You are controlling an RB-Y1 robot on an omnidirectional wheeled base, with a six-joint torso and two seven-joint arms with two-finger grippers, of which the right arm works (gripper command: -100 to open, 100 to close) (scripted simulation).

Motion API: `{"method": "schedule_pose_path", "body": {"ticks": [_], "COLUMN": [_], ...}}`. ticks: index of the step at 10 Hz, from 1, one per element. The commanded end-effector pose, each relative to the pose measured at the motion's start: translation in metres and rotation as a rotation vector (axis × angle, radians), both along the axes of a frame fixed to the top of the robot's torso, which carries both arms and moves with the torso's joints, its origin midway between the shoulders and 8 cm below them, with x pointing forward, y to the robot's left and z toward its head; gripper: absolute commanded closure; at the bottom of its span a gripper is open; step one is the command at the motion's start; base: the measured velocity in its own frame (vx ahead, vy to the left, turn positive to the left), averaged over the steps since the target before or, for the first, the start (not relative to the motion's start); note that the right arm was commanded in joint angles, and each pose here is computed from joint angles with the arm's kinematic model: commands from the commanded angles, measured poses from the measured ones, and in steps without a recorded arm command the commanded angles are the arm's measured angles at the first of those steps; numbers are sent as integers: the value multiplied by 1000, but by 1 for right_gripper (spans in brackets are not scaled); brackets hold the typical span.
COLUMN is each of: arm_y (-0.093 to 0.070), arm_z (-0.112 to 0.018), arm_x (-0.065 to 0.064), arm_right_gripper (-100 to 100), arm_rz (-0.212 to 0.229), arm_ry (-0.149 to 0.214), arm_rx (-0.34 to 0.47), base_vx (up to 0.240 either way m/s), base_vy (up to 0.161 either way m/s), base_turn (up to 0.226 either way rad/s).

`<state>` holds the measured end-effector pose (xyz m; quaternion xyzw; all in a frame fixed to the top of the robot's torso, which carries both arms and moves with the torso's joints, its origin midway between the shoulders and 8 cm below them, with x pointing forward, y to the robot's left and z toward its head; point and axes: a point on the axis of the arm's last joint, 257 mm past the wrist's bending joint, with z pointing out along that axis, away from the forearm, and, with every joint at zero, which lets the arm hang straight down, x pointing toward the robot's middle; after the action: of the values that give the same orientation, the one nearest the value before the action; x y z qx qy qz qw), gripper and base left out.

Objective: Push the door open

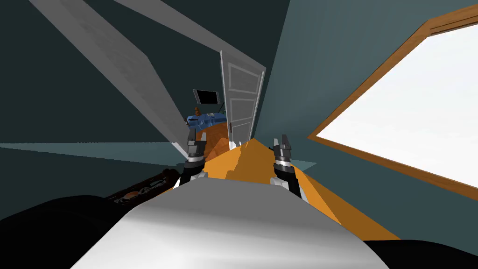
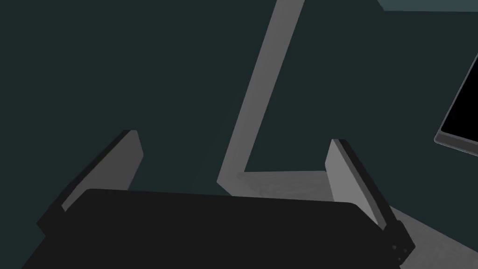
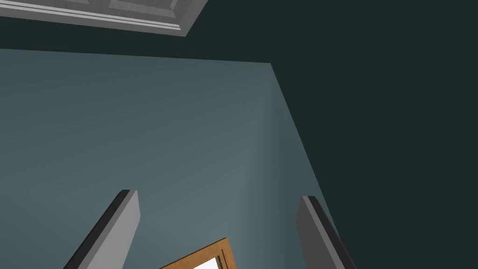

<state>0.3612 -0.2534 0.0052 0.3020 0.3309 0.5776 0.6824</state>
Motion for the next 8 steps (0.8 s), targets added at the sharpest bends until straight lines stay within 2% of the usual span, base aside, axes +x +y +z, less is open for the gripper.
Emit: {"method": "schedule_pose_path", "body": {"ticks": [1,5,8], "arm_y": [1,4,5], "arm_z": [-9,-33,-52], "arm_x": [3,9,14], "arm_right_gripper": [-100,-100,-100], "arm_rz": [31,105,154], "arm_ry": [7,27,42], "arm_rx": [38,145,231], "base_vx": [27,163,144], "base_vy": [68,-39,-6], "base_turn": [213,214,189]}}
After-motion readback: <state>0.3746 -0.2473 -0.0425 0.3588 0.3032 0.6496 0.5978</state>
